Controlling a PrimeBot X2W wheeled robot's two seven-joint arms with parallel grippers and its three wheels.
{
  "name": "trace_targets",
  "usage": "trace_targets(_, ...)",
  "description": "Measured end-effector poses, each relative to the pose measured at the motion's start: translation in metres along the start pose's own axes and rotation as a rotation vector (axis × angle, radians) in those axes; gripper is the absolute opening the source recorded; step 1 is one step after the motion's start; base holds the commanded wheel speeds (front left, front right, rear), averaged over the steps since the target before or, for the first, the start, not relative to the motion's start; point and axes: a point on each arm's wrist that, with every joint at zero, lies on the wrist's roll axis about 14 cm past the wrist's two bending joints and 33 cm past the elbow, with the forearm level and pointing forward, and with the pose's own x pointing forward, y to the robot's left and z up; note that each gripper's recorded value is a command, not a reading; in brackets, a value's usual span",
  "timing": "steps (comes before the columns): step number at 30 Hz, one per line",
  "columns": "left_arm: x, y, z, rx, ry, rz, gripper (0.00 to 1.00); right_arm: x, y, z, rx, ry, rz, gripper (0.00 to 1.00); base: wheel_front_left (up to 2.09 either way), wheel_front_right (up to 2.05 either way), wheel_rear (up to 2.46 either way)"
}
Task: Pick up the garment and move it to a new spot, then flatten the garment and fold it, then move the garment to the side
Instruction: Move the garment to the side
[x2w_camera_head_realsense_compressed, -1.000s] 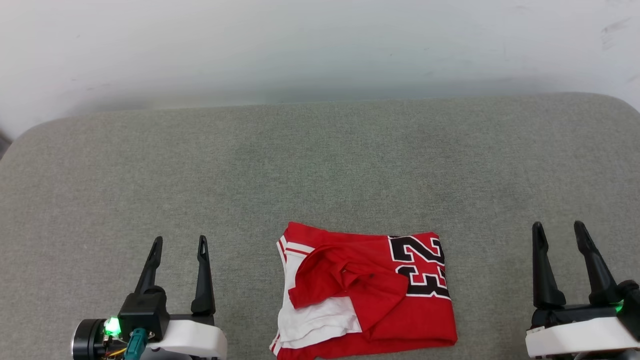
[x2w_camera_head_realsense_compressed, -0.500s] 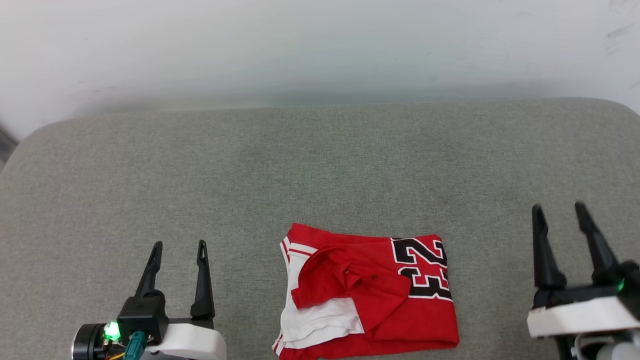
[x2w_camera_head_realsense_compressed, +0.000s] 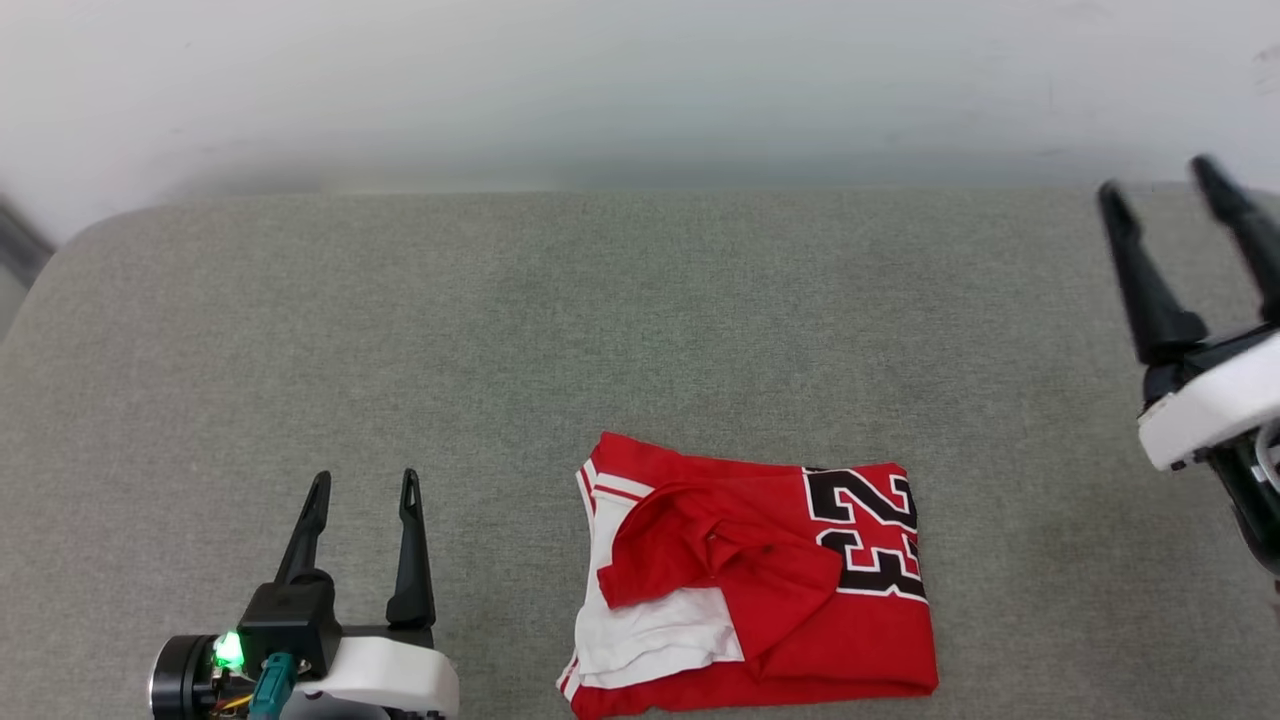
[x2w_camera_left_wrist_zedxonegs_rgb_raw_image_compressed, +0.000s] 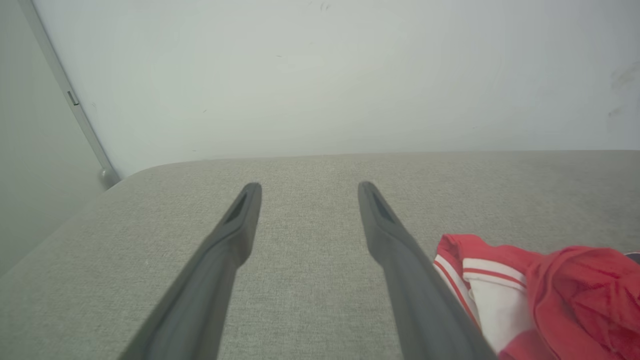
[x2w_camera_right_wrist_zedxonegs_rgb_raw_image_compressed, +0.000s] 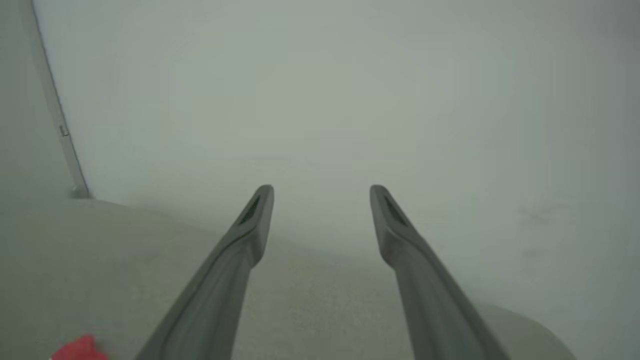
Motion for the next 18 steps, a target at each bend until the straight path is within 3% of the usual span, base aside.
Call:
trace_targets(5, 0.003, 0.002, -0.002, 0.001, 0.005, 0.008, 1.00, -0.008, 0.018, -0.070, 0.164, 0.453, 0.114, 1.00, 0.00, 0.00, 0.00)
trace_targets(11, 0.009, 0.003, -0.005, 0.002, 0.010, 0.013, 1.00, -0.054, 0.049, -0.136, 0.398, 0.895, 0.242, 1.00, 0.00, 0.00, 0.00)
trace_targets(18, 0.014, 0.004, -0.011, -0.003, 0.025, 0.017, 1.00, -0.105, 0.080, -0.186, 0.584, 1.187, 0.314, 1.00, 0.00, 0.00, 0.00)
